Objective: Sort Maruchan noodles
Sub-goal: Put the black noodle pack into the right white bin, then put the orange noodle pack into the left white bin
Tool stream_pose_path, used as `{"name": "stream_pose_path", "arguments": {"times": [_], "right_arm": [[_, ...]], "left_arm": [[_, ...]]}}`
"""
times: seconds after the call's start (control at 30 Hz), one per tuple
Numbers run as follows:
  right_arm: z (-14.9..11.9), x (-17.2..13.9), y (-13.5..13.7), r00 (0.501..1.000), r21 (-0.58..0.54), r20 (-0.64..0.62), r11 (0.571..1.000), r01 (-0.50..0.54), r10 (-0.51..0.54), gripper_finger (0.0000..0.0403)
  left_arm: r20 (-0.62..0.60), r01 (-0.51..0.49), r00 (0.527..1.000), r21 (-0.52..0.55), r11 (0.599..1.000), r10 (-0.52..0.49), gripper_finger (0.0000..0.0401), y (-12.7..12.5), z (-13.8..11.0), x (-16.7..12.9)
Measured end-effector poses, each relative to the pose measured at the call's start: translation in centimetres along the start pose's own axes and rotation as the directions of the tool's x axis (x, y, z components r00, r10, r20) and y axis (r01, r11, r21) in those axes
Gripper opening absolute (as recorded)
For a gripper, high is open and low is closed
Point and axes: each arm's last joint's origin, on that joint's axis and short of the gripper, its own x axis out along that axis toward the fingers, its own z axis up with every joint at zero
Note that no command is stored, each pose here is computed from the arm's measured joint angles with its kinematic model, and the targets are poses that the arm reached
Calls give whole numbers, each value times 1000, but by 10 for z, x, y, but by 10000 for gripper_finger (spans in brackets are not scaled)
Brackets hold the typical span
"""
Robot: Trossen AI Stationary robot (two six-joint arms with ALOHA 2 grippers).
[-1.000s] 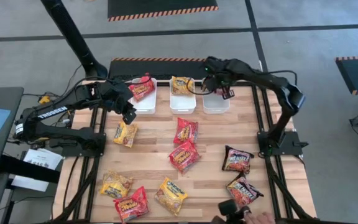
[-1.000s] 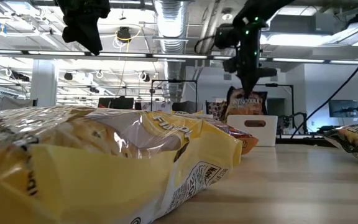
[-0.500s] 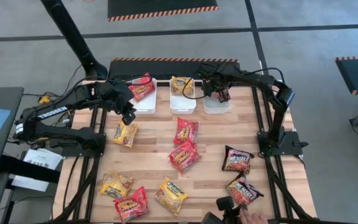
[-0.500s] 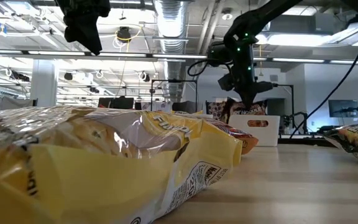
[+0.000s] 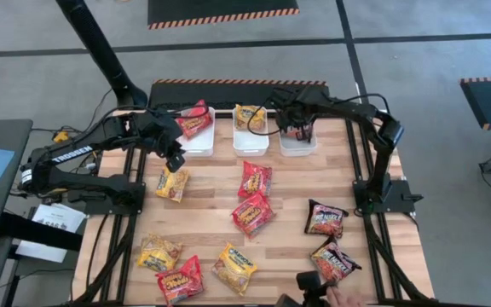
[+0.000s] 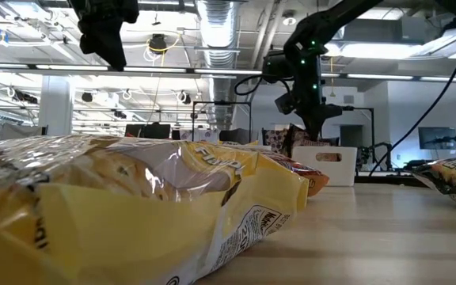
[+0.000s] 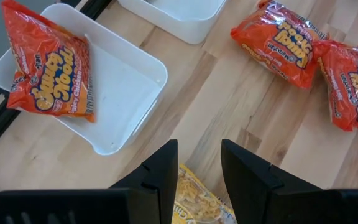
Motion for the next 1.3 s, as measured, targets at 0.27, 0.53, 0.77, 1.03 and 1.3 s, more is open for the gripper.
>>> {"name": "stream_pose_path", "arguments": {"times": [0.27, 0.53, 0.77, 1.03, 1.3], "right_arm": [[0, -6, 0, 997, 5, -63, 999, 50, -50, 118], [-6, -38, -21, 995, 180, -46, 978, 101, -94, 138], [-20, -74, -35, 994, 332, -45, 937, 106, -96, 139], [-44, -115, -43, 995, 466, -65, 880, 95, -73, 139], [-52, -151, -48, 987, 552, 48, 827, 102, -154, 139]], "left_arm": [[-11, -1, 1000, 8, 1000, 1, 107, 0, -1, 0], [-65, 8, 998, -2, 1000, -8, 131, -1, -2, 5], [-140, -52, 989, -28, 998, 47, 188, 3, -2, 18], [-162, 102, 979, -124, 987, -121, 205, -2, 6, 34], [-36, 314, 946, -149, 938, -323, 201, -15, 22, 38]]}}
